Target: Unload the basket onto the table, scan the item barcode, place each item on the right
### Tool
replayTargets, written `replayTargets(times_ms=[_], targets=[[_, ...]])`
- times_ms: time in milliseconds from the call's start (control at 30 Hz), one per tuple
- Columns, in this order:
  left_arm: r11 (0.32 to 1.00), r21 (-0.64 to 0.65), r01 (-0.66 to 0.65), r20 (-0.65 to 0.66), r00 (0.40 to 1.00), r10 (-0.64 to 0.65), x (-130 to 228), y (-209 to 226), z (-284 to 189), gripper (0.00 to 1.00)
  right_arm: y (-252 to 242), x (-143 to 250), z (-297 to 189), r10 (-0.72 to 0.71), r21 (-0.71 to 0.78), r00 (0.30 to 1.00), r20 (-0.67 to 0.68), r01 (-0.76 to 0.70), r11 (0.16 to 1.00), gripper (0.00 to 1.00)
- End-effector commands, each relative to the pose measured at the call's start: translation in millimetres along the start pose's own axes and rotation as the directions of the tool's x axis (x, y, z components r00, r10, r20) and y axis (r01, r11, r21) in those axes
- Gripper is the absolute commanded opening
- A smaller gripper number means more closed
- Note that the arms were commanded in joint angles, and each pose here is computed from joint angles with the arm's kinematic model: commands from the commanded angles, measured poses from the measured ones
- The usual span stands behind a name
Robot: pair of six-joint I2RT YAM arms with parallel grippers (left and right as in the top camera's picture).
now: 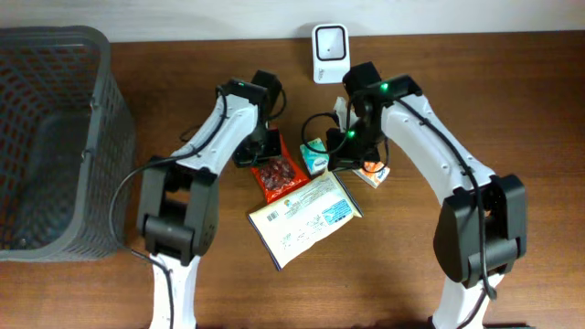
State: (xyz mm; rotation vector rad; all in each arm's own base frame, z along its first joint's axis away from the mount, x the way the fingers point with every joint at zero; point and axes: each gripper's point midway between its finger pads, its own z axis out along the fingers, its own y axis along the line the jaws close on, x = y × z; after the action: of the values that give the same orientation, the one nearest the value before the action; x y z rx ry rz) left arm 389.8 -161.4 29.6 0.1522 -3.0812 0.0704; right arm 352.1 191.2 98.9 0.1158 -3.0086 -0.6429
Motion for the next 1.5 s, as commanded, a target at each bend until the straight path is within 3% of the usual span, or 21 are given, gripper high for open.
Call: replayTargets(times_ms=[0, 200, 367, 467, 533, 567, 633, 667, 767, 867, 1033, 1300, 1467], targets=[[0.999, -0.041, 0.006, -0.019, 1.000, -0.007, -6.8, 9.0, 30.0, 0.00, -36.1, -3.9, 14.8, 0.110, 0.075, 0.993, 0.032, -0.112, 0.991, 0.04], [0.947, -0.281, 0.155, 0.137, 0.983, -0.120, -37.2, 65.5, 32.5, 0.00, -101.3, -11.4, 3.9, 0.241, 0.218, 0.964, 0.111, -0.260, 0.941, 0.04], [0.937, -0.278, 0.214, 0.179, 0.969, -0.168, -57.2, 84.2, 2.8, 0.00, -109.8, -11.9, 13.2, 0.246, 0.215, 0.962, 0.121, -0.267, 0.939, 0.04], [0.953, -0.218, 0.211, 0.179, 0.969, -0.173, -63.6, 72.0, -35.3, 0.01, -119.8, -15.4, 20.5, 0.248, 0.221, 0.957, 0.150, -0.277, 0.935, 0.04], [0.967, -0.187, 0.174, 0.163, 0.976, -0.144, -62.9, 64.1, -50.2, 0.26, -137.8, -16.6, 14.4, 0.273, 0.297, 0.942, 0.193, -0.321, 0.899, 0.04], [0.970, -0.175, 0.168, 0.156, 0.978, -0.141, -61.4, 61.8, -56.7, 0.58, -145.0, -16.6, 11.6, 0.278, 0.319, 0.939, 0.204, -0.332, 0.888, 0.04], [0.969, -0.180, 0.168, 0.150, 0.978, -0.142, -59.5, 62.8, -60.0, 0.97, -151.9, -17.0, 8.4, 0.294, 0.318, 0.932, 0.211, -0.350, 0.881, 0.04], [0.969, -0.183, 0.168, 0.144, 0.979, -0.142, -57.8, 63.4, -59.9, 0.99, -156.1, -17.4, 6.5, 0.304, 0.315, 0.928, 0.216, -0.361, 0.878, 0.04], [0.968, -0.185, 0.167, 0.140, 0.980, -0.143, -56.9, 63.8, -59.8, 0.99, -151.8, -12.9, 3.1, 0.327, 0.286, 0.927, 0.185, -0.370, 0.884, 0.04], [0.969, -0.183, 0.168, 0.144, 0.979, -0.143, -57.9, 63.5, -59.9, 0.99, -103.9, -20.0, 1.8, 0.219, 0.117, 0.969, 0.113, -0.232, 0.966, 0.04], [0.969, -0.183, 0.166, 0.143, 0.980, -0.141, -57.4, 62.7, -59.7, 0.99, -106.4, -3.2, 31.4, 0.221, 0.174, 0.972, 0.080, -0.232, 0.957, 0.04], [0.969, -0.184, 0.166, 0.143, 0.980, -0.141, -57.4, 62.7, -59.6, 0.99, -157.1, -15.8, 26.5, 0.283, 0.297, 0.934, 0.216, -0.339, 0.893, 0.04], [0.969, -0.184, 0.166, 0.143, 0.980, -0.141, -57.4, 62.7, -59.6, 0.99, -101.2, -54.7, -18.0, 0.227, 0.156, 0.939, 0.260, -0.273, 0.949, 0.04]])
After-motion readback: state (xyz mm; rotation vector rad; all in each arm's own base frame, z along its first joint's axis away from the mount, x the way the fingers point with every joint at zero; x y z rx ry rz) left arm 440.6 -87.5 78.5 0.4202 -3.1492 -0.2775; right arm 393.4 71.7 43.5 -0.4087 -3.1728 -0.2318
